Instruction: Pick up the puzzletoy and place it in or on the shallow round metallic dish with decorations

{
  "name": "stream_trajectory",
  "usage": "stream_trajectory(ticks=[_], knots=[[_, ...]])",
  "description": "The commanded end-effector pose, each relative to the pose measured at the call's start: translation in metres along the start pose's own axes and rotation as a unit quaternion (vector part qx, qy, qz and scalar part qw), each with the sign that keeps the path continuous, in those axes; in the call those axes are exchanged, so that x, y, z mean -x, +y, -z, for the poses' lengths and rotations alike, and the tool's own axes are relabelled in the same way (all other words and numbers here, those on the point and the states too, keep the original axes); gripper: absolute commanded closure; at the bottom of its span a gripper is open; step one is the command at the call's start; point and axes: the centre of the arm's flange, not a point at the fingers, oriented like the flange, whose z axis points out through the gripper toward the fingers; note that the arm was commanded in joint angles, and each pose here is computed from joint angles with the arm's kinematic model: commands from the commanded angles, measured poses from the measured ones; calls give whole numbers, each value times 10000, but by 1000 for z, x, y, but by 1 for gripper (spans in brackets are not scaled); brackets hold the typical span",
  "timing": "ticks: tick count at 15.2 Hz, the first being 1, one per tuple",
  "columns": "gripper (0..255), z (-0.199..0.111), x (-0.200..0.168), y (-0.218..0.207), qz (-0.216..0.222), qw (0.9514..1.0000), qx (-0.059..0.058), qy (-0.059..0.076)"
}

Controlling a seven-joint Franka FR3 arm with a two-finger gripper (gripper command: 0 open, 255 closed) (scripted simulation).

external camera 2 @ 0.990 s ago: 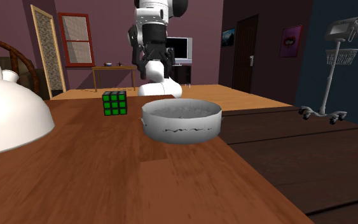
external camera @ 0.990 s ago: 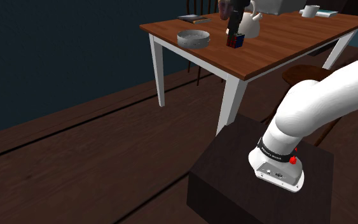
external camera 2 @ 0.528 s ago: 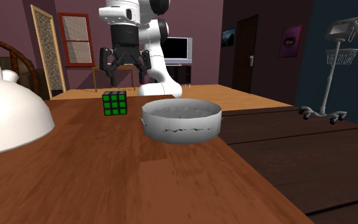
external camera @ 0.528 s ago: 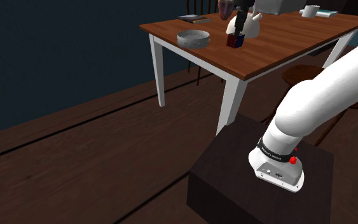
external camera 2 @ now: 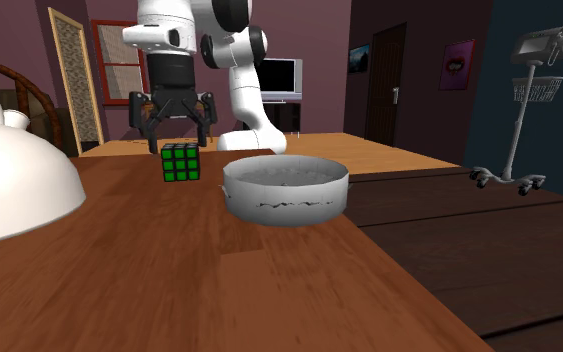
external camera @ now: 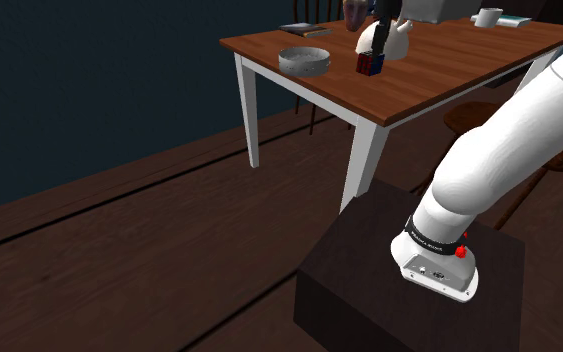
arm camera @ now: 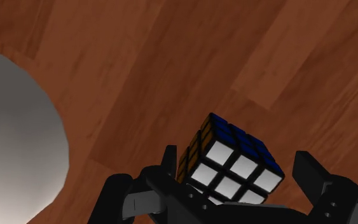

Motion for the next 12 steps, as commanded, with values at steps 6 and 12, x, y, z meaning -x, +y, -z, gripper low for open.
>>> stream_trajectory(ticks=[6, 12], knots=[[0, -19, 0, 0, 1, 10000, 1, 2], [255, -19, 0, 0, 1, 10000, 1, 1]])
